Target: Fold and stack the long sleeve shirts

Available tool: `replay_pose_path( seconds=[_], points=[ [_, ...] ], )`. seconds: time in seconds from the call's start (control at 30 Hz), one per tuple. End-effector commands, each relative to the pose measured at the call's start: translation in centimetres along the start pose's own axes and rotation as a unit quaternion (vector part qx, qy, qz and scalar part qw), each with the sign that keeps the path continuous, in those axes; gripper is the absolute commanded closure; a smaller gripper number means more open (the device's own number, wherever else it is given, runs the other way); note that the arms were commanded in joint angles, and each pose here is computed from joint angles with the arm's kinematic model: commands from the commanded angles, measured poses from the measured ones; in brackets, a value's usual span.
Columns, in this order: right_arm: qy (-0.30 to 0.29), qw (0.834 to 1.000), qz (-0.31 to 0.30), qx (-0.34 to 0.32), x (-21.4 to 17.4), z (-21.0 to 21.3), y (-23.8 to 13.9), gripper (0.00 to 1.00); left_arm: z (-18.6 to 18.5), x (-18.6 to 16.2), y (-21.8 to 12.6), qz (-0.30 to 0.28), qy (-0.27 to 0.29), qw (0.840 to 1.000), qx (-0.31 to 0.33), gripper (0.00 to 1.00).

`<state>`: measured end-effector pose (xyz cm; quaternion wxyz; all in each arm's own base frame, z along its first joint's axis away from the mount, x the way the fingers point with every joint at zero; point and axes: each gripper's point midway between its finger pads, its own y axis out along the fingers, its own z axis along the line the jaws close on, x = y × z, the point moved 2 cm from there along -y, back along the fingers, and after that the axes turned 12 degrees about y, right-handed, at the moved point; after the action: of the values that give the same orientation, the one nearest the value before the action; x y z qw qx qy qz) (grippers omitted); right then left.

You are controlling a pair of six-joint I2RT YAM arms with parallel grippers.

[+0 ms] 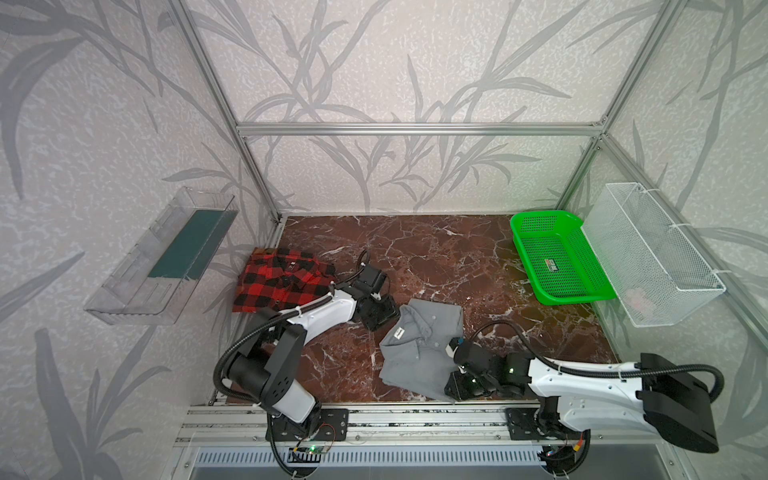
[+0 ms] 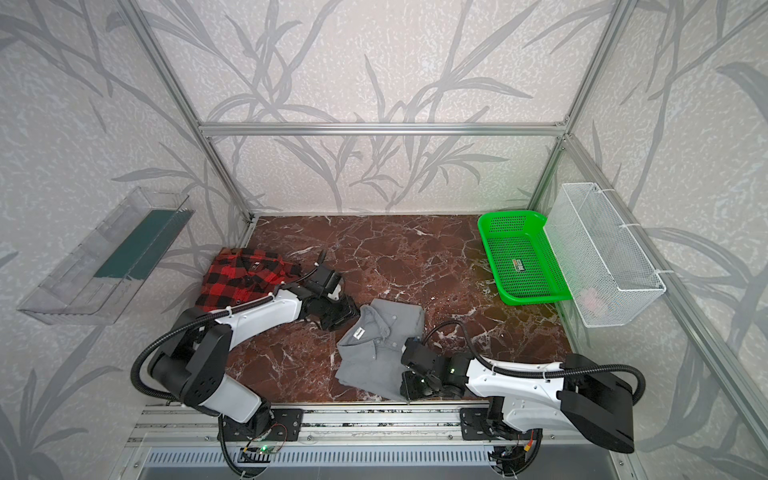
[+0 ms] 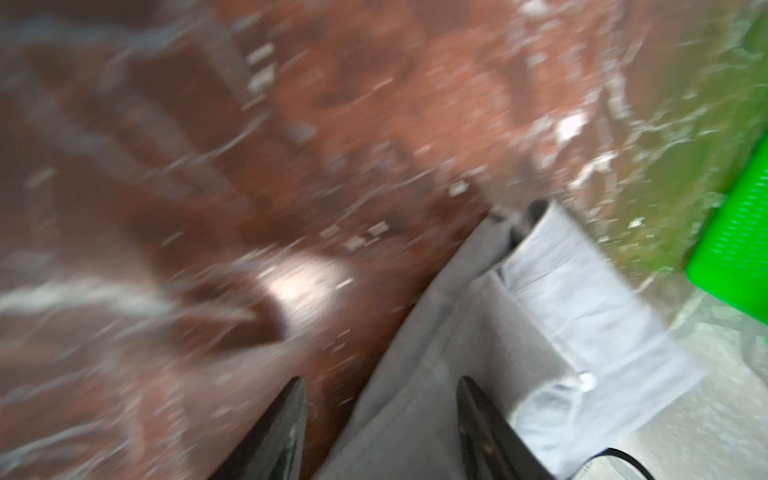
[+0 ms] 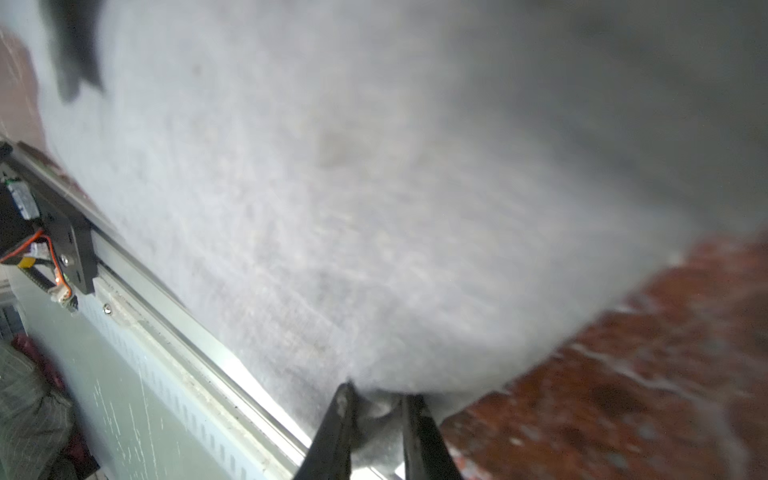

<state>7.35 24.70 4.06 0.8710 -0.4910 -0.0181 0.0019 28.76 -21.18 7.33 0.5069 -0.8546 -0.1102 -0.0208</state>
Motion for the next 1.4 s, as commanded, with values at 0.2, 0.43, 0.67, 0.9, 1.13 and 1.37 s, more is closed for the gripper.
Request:
replay_pose_path(
  seconds=[0.2,0.43,0.67,0.9,1.13,1.37],
  points=[
    [-0.056,0.996,-0.019,0.062,2.0,10.4,1.6,0.75,-7.5,6.7,-1.7,-0.039,0.077,0.996,-0.018,0.42],
    [-0.114,0.992,0.003,0.059,1.5,13.6,-0.3,0.67,-5.8,7.9,-8.3,-0.095,0.097,0.989,0.057,0.42],
    [-0.047,0.992,-0.110,0.034,7.9,6.6,-8.1,0.68,-2.6,3.0,-10.1,-0.089,0.073,0.992,0.055,0.42],
    [0.016,0.991,-0.132,-0.005,12.7,-0.4,-8.4,0.80,0.3,-1.4,-10.8,-0.087,0.049,0.994,0.047,0.42],
    [0.027,0.989,-0.142,-0.046,14.4,-3.2,-6.4,0.84,2.5,-4.5,-10.8,-0.080,0.035,0.995,0.044,0.42],
    [0.016,0.997,-0.071,-0.012,14.9,-1.5,-0.8,0.86,4.3,-6.2,-9.8,-0.077,0.022,0.996,0.045,0.42]
  ],
)
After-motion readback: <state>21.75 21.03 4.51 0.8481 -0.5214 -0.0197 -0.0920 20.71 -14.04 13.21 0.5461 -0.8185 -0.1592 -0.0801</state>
